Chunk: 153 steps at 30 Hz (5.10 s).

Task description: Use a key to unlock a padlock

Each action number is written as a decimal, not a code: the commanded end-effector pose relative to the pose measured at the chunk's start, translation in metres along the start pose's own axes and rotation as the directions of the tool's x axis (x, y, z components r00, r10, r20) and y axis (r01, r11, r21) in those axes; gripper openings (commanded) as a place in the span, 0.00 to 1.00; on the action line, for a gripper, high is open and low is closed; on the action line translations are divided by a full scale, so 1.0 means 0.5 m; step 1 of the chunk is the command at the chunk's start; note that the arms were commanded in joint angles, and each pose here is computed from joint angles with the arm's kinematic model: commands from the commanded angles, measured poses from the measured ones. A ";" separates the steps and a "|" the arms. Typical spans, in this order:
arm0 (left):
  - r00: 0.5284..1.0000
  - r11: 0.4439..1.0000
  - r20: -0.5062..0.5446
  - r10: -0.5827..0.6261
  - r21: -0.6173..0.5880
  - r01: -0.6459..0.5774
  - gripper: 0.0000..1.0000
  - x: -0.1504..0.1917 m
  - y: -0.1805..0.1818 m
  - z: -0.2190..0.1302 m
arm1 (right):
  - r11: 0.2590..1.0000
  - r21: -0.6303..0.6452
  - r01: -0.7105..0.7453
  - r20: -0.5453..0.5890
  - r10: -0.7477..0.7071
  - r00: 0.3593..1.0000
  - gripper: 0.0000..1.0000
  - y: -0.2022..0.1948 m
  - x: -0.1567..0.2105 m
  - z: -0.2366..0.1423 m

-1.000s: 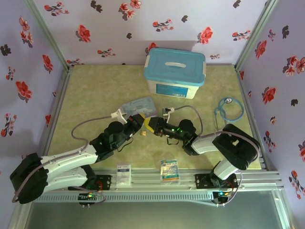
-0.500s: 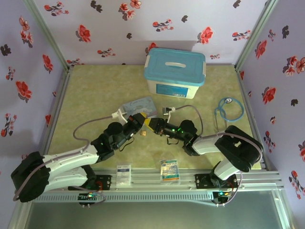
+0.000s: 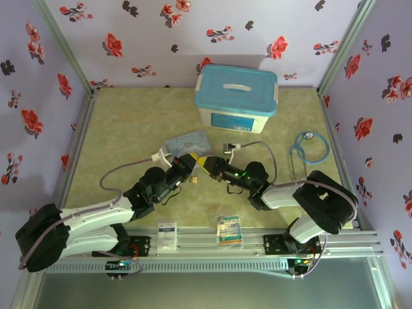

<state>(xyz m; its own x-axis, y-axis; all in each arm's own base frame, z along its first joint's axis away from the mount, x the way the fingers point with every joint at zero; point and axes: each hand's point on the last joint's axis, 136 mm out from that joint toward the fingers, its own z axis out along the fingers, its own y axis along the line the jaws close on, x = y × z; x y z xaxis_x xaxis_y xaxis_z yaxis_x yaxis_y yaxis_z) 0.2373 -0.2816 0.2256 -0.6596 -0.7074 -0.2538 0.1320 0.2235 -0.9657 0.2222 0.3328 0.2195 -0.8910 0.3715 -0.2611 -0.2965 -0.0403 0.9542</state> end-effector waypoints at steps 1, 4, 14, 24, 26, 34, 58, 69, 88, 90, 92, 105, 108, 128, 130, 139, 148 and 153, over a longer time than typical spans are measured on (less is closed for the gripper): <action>1.000 0.999 -0.006 -0.016 0.037 0.016 0.00 0.007 -0.014 0.001 | 0.998 -0.041 0.038 0.017 -0.037 0.999 0.12 0.028 -0.011 0.001; 1.000 0.999 0.001 -0.028 0.040 0.028 0.00 0.006 -0.008 0.000 | 0.999 -0.039 0.036 0.013 -0.036 0.999 0.08 0.026 -0.009 0.000; 1.000 0.999 0.018 -0.020 0.032 0.019 0.00 0.001 -0.011 0.008 | 0.999 -0.030 0.027 -0.001 -0.027 1.000 0.13 0.020 0.007 -0.011; 1.000 1.000 0.012 -0.022 0.019 0.022 0.00 0.005 -0.003 0.010 | 0.999 -0.025 0.024 -0.009 -0.024 1.000 0.10 0.014 0.014 -0.004; 1.000 1.000 0.009 -0.024 0.018 0.024 0.00 0.007 -0.002 0.011 | 0.999 -0.023 0.024 -0.009 -0.025 1.000 0.08 0.014 0.015 -0.003; 1.000 1.000 0.014 -0.013 0.018 0.013 0.18 0.005 0.008 0.006 | 1.000 0.001 0.020 0.015 -0.020 1.000 0.00 0.000 0.011 -0.022; 0.836 0.729 -0.413 0.360 -0.434 -0.529 0.68 0.041 0.209 -0.024 | 0.721 0.634 0.279 -0.224 -0.174 0.959 0.00 -0.156 0.025 -0.201; 0.773 0.678 -0.525 0.357 -0.424 -0.601 0.72 0.062 0.281 0.049 | 0.754 0.604 0.257 -0.247 -0.129 0.960 0.00 -0.165 0.045 -0.199; 0.706 0.530 -0.594 0.384 -0.485 -0.696 0.54 0.057 0.372 0.043 | 0.765 0.607 0.217 -0.206 -0.112 0.972 0.00 -0.186 0.046 -0.202; 0.712 0.532 -0.592 0.378 -0.490 -0.690 0.50 0.065 0.380 0.038 | 0.763 0.610 0.214 -0.203 -0.111 0.973 0.00 -0.190 0.046 -0.203; 0.731 0.547 -0.576 0.367 -0.502 -0.670 0.45 0.069 0.389 0.034 | 0.762 0.613 0.211 -0.198 -0.111 0.974 0.00 -0.194 0.046 -0.204; 0.786 0.609 -0.502 0.361 -0.511 -0.606 0.24 0.073 0.392 0.038 | 0.765 0.618 0.182 -0.174 -0.092 0.980 0.00 -0.209 0.045 -0.201; 0.819 0.650 -0.455 0.350 -0.512 -0.562 0.21 0.072 0.383 0.042 | 0.769 0.616 0.170 -0.163 -0.086 0.983 0.00 -0.212 0.045 -0.199; 0.978 0.876 -0.096 0.187 -0.433 -0.210 0.00 0.018 0.302 0.017 | 0.866 0.499 0.024 -0.150 0.059 0.987 0.00 -0.246 0.095 -0.106; 0.980 0.882 -0.075 0.185 -0.427 -0.199 0.00 0.009 0.291 0.012 | 0.891 0.454 -0.017 -0.130 0.085 0.988 0.00 -0.246 0.099 -0.094; 0.992 0.911 -0.020 0.128 -0.392 -0.126 0.00 -0.001 0.281 0.001 | 0.915 0.372 -0.154 -0.034 0.179 0.983 0.00 -0.285 0.096 -0.073; 0.999 0.946 0.031 0.039 -0.324 -0.027 0.00 -0.002 0.263 0.011 | 0.929 0.326 -0.177 -0.011 0.190 0.982 0.00 -0.251 0.090 -0.047; 0.998 0.956 0.058 -0.012 -0.293 0.028 0.00 -0.005 0.249 0.018 | 0.933 0.308 -0.186 0.012 0.192 0.981 0.00 -0.238 0.085 -0.036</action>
<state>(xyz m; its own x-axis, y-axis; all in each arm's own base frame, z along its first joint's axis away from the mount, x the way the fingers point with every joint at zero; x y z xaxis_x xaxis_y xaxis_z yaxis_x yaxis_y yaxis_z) 0.2496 -0.2519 0.0754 -0.6715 -0.6832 -0.2869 -0.1505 0.5049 -0.8500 0.2055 0.3327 0.0715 -0.9423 0.3284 -0.0653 0.0164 0.2400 0.9706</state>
